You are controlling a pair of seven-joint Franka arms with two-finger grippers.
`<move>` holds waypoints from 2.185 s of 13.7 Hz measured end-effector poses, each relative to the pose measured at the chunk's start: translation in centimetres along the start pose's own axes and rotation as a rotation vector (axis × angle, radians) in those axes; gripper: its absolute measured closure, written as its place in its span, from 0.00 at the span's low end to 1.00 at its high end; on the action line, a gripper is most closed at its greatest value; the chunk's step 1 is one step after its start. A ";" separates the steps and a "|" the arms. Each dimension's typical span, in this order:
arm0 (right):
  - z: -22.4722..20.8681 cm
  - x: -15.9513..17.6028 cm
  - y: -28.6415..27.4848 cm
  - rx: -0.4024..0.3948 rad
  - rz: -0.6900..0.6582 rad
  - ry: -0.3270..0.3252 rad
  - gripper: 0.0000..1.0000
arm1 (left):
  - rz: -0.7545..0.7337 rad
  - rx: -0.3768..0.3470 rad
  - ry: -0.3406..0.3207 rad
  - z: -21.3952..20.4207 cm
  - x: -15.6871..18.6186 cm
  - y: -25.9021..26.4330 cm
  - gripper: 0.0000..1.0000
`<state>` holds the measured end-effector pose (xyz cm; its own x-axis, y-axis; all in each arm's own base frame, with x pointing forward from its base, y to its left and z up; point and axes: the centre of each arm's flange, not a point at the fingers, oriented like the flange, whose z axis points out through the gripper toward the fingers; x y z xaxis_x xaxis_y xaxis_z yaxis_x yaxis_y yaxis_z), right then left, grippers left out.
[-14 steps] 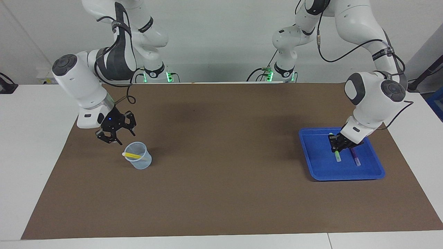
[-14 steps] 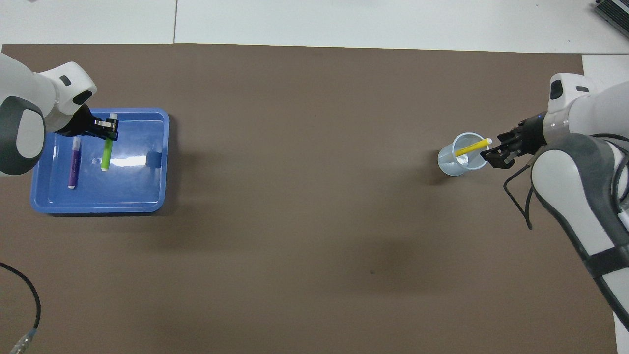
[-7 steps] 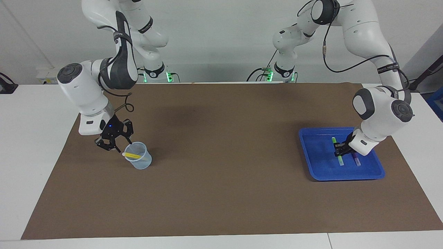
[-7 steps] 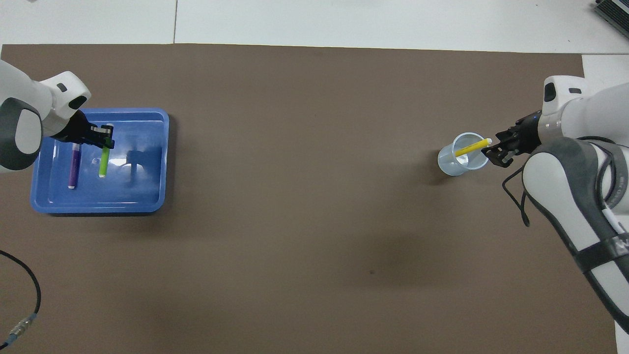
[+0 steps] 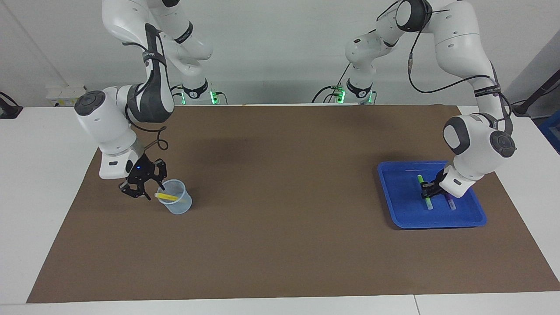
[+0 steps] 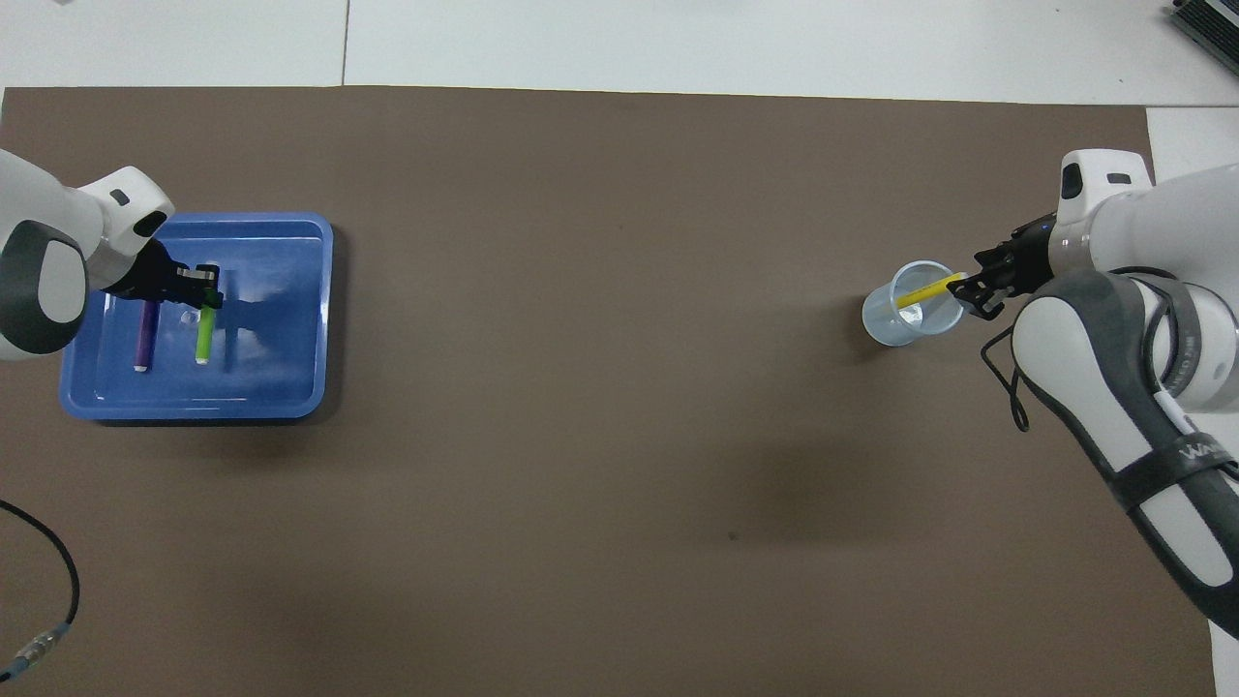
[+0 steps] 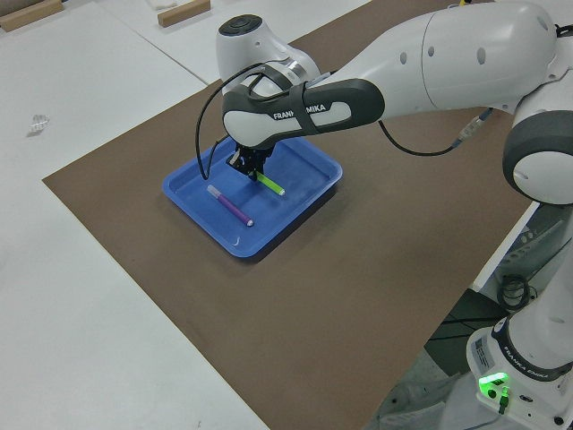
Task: Right arm passes pens to left for tray arrangement
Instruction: 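Grasp the yellow pen in the white cup with the right gripper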
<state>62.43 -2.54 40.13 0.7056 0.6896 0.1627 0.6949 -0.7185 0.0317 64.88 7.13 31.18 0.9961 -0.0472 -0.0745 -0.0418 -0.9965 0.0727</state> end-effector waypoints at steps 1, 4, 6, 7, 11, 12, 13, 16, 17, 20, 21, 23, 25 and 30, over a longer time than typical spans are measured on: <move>0.2 -0.1 0.0 0.003 0.001 -0.002 0.52 | -0.001 -0.001 -0.002 0.1 -0.1 -0.1 0.82; 0.9 -0.2 0.0 0.012 0.002 -0.009 0.55 | -0.012 0.000 0.011 0.3 -0.2 -0.8 0.82; 1.1 -0.2 -0.1 0.016 0.004 -0.012 0.57 | -0.018 0.000 0.024 0.6 -0.3 -1.1 0.82; 1.2 -0.2 -0.2 0.017 0.009 -0.012 0.59 | -0.020 0.000 0.028 0.6 -0.3 -1.3 0.82; 1.4 -0.1 -0.4 0.021 0.032 -0.015 0.67 | -0.020 0.001 0.039 0.7 -0.3 -1.3 0.82; 1.4 -0.2 -0.5 0.021 0.038 -0.016 0.67 | -0.021 0.002 0.042 0.7 -0.3 -1.3 0.82; 1.4 -0.1 -0.5 0.021 0.041 -0.016 0.74 | -0.022 0.002 0.050 0.8 -0.3 -1.4 0.82; 0.8 -0.1 -0.5 0.015 0.043 -0.012 0.79 | -0.030 0.008 0.078 0.8 -0.8 -1.9 0.82; 0.8 -0.1 -0.5 0.015 0.043 -0.012 0.79 | -0.031 0.009 0.080 0.8 -0.9 -1.9 0.82; 0.8 -0.1 -0.5 0.015 0.043 -0.012 0.80 | -0.032 0.009 0.082 0.8 -1.0 -2.0 0.82; 0.8 -0.1 -0.5 0.016 0.043 -0.013 0.80 | -0.032 0.009 0.082 0.8 -1.0 -2.0 0.82; 0.8 -0.2 -0.5 0.023 0.044 -0.020 0.80 | -0.032 0.009 0.082 0.8 -1.0 -2.0 0.82; 0.8 -0.5 -0.6 0.038 0.048 -0.035 0.80 | -0.032 0.008 0.078 1.0 -1.1 -2.0 0.79; 0.2 -0.3 -0.8 0.071 0.041 -0.063 0.80 | -0.026 0.006 0.075 1.2 -1.1 -1.6 0.57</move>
<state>61.66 -2.11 39.88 0.7397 0.6654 0.1005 0.6715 -0.7397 -0.0445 63.74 8.66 29.95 0.9999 -0.0162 -0.0011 -0.0161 -0.9977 0.0662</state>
